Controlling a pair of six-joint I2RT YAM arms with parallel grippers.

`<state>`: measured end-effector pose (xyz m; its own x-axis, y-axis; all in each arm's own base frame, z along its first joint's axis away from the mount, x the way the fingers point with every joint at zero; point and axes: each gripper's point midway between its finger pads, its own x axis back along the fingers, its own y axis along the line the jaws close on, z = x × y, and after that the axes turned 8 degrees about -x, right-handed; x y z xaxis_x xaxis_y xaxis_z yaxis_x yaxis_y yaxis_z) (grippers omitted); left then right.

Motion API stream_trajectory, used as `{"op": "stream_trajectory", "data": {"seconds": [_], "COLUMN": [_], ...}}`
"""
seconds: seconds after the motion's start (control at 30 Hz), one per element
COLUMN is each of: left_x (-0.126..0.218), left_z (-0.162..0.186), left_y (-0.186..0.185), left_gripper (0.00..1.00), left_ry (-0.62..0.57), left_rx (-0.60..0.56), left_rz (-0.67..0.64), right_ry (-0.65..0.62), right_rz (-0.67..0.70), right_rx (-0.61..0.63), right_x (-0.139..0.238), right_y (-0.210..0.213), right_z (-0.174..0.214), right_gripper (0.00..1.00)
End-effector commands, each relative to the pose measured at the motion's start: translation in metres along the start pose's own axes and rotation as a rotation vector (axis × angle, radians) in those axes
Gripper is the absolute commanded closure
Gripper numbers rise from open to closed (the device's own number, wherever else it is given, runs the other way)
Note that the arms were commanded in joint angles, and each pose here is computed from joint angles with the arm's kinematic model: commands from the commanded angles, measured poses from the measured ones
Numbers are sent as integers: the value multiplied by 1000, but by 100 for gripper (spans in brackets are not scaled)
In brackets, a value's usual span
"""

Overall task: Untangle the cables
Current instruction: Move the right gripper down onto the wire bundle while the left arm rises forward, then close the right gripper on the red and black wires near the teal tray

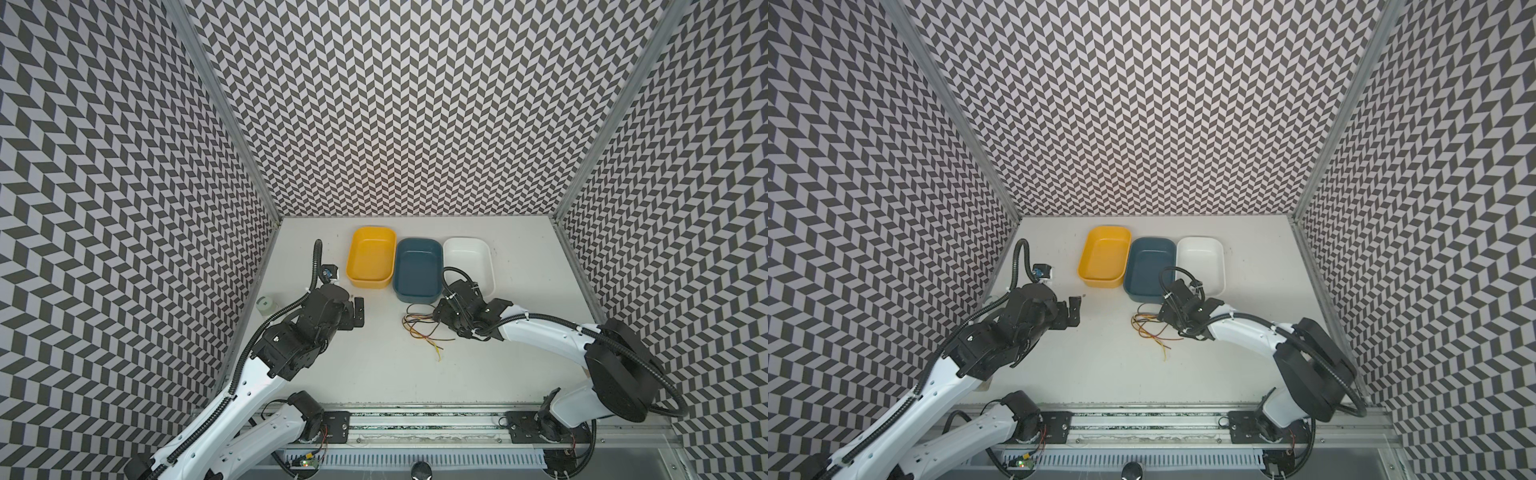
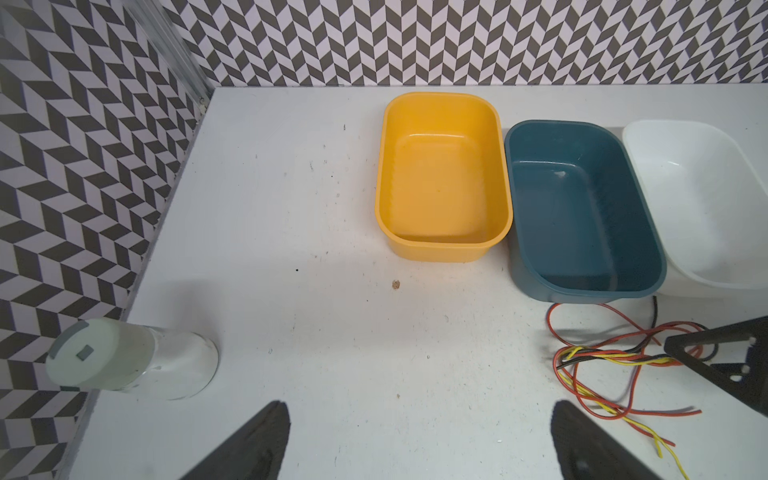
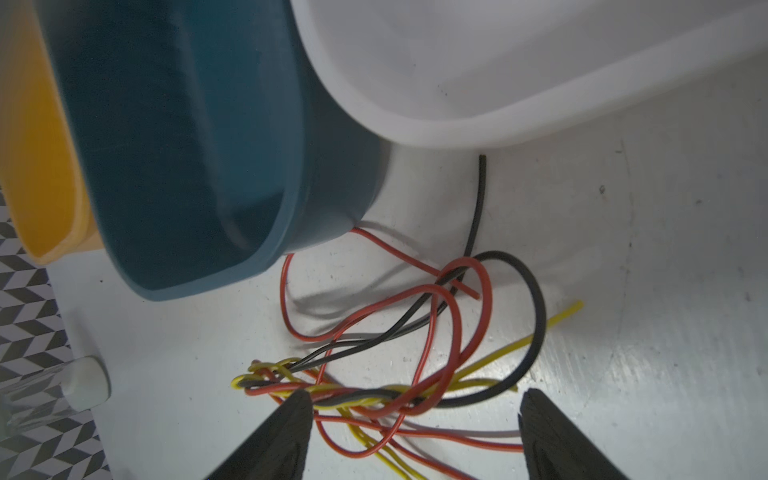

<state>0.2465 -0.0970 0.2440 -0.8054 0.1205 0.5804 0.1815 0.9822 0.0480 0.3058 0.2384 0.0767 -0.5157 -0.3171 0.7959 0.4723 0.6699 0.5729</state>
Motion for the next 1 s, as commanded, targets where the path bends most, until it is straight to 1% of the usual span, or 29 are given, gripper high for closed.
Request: {"op": "stream_trajectory", "data": {"seconds": [0.0,0.17,0.23,0.47,0.57,0.63,0.87,0.97], "left_x": [-4,-7,-7,-8,-9,-10,-11,-12], "left_z": [7,8,9,9,10,11,12,13], "left_y": [9,6,5,2,0,-1,-5,-7], "left_gripper": [0,0,0,0,0,0,0,0], "left_ry": [28,36,37,33,37,41,46,48], "left_rx": [-34,-41,-40,-43,-46,-50,-53,-57], "left_rz": [-69,-56,-54,-34,-22,-18,1,7], "right_ry": [-1,7,8,0,15,23,29,35], "right_rz": [-32,-4,-2,12,1,-4,-20,-32], "right_rx": [-33,-37,-36,-33,-28,-17,17,22], "right_x": [-4,-15,-18,-28,-32,-32,-32,-32], "right_y": [15,12,12,3,4,5,6,6], "right_z": [-5,-5,-5,-9,-7,-6,-5,-3], "right_gripper": [22,28,33,54,59,64,70,70]}}
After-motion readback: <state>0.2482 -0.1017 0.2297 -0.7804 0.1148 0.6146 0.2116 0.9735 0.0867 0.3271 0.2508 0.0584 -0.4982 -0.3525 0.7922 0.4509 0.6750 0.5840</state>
